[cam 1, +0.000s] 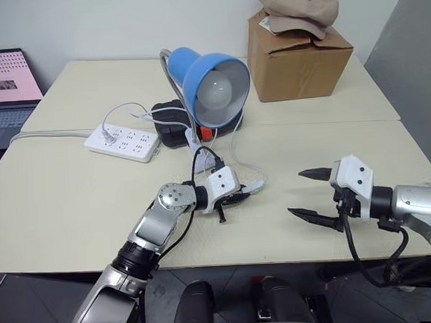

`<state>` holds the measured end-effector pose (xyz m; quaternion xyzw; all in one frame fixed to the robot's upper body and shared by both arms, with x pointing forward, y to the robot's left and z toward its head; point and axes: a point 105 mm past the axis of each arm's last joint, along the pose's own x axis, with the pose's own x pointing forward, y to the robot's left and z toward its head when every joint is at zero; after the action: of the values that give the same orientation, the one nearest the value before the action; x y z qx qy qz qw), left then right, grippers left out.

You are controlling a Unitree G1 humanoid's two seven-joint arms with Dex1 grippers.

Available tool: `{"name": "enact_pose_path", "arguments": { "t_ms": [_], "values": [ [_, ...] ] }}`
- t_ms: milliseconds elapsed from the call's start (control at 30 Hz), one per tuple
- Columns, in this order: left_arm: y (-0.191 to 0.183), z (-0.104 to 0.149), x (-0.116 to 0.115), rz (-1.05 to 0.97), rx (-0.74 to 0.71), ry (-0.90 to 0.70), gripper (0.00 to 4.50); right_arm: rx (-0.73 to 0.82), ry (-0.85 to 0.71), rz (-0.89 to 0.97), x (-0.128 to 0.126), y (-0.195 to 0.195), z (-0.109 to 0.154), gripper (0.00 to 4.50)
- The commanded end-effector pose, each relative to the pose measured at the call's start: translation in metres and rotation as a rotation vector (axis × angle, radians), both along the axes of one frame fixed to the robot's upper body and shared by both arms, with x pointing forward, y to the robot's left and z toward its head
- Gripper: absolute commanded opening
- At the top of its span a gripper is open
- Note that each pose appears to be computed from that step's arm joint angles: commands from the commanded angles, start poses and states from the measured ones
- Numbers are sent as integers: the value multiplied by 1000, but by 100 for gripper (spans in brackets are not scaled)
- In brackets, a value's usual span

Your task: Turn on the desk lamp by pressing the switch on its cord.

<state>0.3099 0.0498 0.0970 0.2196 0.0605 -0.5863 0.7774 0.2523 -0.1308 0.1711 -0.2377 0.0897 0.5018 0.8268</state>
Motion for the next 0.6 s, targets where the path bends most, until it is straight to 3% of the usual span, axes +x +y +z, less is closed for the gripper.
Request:
{"name": "enact_pose_path", "arguments": {
  "t_ms": [33, 333, 600],
  "values": [
    [2, 36, -14, -126, -78, -13, 40, 1, 6, 94, 2, 20, 8, 450],
    [19, 41, -17, -122, -23, -16, 40, -78, 56, 243, 20, 59, -3, 450],
    [19, 38, -18, -100, -23, -25, 40, -105, 63, 298, 24, 67, -7, 450]
  ]
}}
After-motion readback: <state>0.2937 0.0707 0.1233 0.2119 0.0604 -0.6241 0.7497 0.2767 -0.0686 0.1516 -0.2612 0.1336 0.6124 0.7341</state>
